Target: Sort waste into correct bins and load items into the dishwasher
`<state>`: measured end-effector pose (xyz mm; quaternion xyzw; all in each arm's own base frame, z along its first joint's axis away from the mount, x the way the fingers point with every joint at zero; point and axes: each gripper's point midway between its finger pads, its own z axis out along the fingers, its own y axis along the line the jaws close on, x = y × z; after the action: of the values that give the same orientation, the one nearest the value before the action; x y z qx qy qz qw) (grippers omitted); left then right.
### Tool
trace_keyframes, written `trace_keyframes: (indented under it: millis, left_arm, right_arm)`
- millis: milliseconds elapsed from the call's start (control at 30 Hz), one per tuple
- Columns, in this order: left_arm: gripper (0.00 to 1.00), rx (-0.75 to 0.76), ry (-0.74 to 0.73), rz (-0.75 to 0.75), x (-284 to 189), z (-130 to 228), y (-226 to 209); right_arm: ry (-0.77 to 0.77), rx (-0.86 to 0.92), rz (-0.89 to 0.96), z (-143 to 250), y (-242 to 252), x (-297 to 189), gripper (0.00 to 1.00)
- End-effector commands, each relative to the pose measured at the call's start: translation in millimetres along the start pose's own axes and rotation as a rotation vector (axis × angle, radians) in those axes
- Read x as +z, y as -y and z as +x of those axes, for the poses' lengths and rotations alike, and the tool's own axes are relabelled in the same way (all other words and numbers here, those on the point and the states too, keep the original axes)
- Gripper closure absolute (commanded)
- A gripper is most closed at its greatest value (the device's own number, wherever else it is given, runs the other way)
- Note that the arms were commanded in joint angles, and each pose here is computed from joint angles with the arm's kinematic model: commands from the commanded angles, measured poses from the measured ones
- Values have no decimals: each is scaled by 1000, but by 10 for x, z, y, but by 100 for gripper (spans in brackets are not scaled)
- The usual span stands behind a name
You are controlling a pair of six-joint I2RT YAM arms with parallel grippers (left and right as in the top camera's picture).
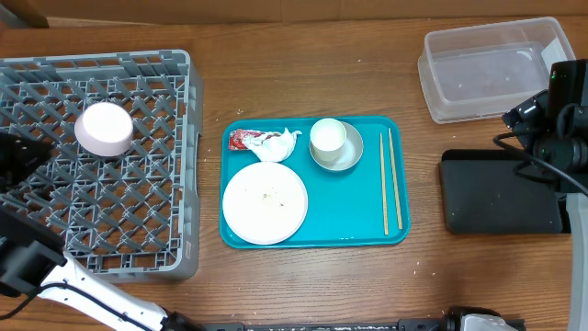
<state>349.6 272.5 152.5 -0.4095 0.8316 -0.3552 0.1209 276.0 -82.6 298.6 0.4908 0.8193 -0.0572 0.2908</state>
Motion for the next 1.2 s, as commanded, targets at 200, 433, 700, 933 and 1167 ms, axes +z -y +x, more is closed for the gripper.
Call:
trace_keyframes:
  millis: [200, 433, 700, 933, 1167]
  left_arm:
    - [96, 64, 206, -210, -544, 37, 536]
    - [96, 264, 128, -487, 205, 241, 967]
    - [96, 352, 154, -761, 791, 188, 1004]
    - [96, 294, 122, -803, 902, 74, 731]
    - [96, 233, 47, -813, 1027, 54, 454]
  right_arm:
    - [10, 13, -3, -36, 4, -17, 0]
    - [10, 13, -3, -36, 4, -17, 0]
    - [10, 13, -3, -36, 4, -17, 0]
    - [10, 13, -3, -36, 4, -17, 0]
    - [10, 13, -3, -36, 4, -17, 0]
